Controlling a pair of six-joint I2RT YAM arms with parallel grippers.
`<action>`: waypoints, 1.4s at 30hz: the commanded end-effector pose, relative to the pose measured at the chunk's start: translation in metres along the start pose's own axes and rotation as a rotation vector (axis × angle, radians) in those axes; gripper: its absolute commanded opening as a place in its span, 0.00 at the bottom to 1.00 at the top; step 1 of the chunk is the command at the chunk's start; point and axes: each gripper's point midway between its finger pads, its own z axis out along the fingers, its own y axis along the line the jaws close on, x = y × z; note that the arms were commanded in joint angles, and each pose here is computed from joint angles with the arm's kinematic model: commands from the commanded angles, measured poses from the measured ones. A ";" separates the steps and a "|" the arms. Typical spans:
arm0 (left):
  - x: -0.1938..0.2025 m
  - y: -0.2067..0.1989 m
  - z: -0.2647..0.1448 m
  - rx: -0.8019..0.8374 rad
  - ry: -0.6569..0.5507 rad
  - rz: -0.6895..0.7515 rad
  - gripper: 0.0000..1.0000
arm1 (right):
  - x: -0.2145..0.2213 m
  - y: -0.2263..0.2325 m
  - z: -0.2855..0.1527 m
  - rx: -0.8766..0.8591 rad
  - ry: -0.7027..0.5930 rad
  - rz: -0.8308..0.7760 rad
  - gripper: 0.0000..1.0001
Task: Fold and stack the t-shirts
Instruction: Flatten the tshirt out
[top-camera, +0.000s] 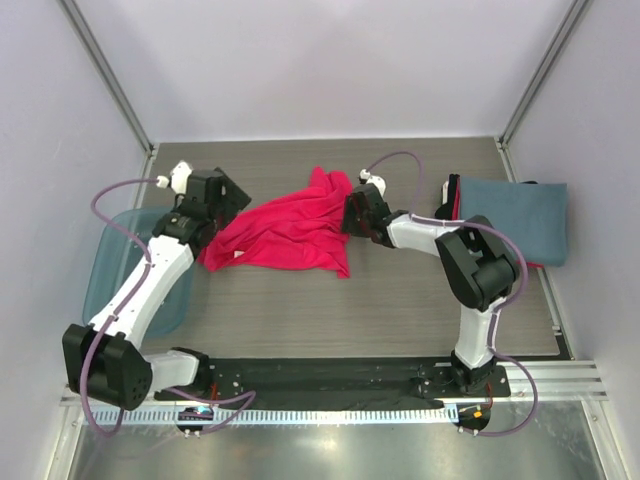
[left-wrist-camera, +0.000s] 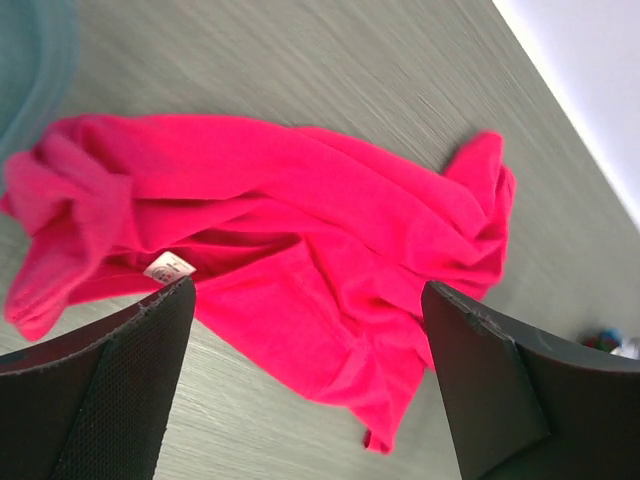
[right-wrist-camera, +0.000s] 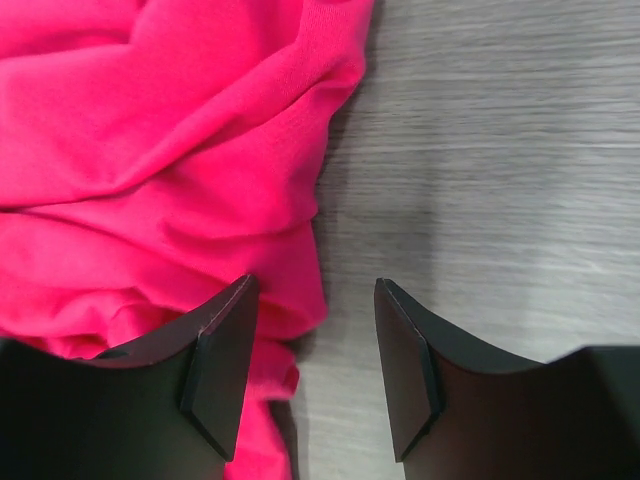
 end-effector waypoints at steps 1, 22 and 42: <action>-0.017 -0.027 -0.018 0.024 -0.093 0.143 0.95 | -0.014 0.017 0.009 -0.047 -0.001 0.012 0.56; 0.113 -0.071 0.033 0.104 0.212 0.481 0.85 | -0.048 -0.061 -0.036 0.040 -0.135 0.209 0.01; 0.223 -0.089 0.048 0.150 0.382 0.588 0.67 | -0.025 -0.088 -0.060 0.078 -0.212 0.204 0.01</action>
